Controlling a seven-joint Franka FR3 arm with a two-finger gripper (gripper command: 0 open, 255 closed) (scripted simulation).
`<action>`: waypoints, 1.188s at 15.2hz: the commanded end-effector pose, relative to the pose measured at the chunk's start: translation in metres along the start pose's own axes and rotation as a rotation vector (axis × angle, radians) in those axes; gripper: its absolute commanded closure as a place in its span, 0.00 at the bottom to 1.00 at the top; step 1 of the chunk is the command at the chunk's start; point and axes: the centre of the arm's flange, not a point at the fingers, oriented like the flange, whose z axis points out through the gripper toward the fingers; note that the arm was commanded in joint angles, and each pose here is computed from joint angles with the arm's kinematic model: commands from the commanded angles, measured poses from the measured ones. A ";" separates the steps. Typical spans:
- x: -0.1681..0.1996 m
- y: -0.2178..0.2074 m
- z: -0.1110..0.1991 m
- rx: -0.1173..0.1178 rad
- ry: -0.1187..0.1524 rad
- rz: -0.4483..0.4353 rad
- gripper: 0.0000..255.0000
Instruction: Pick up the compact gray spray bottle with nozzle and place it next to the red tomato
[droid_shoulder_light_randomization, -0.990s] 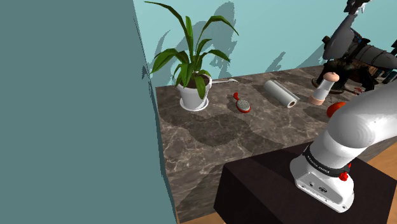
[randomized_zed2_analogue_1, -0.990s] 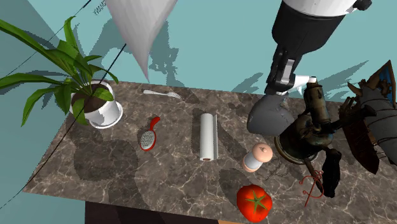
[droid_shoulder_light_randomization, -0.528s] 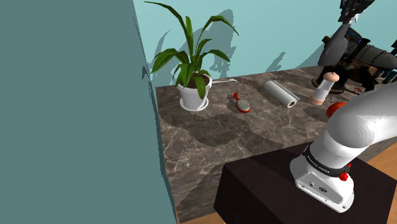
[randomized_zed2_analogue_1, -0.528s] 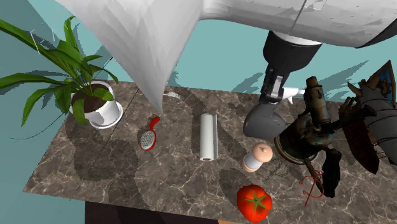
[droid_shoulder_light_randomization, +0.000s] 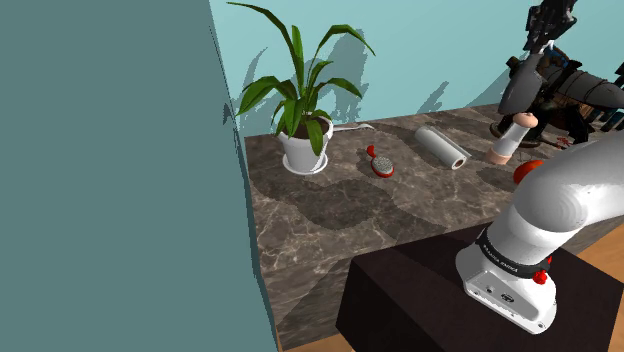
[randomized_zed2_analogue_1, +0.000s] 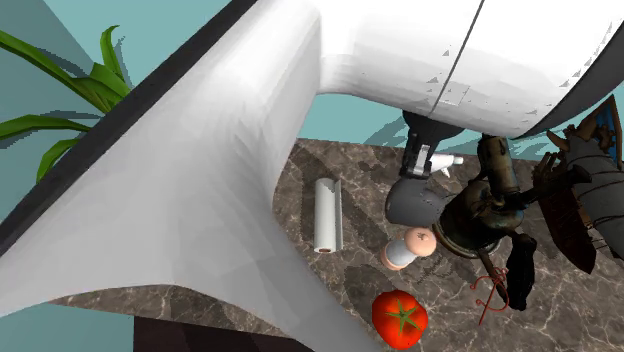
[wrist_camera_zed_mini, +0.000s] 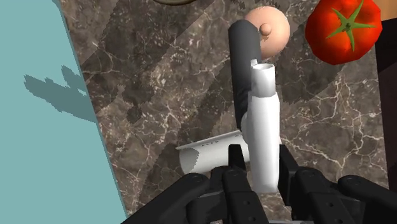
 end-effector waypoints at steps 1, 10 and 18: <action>0.001 0.000 0.011 0.001 0.000 0.000 1.00; 0.003 -0.003 0.059 0.001 0.000 0.000 1.00; 0.006 -0.006 0.101 0.001 0.000 0.000 1.00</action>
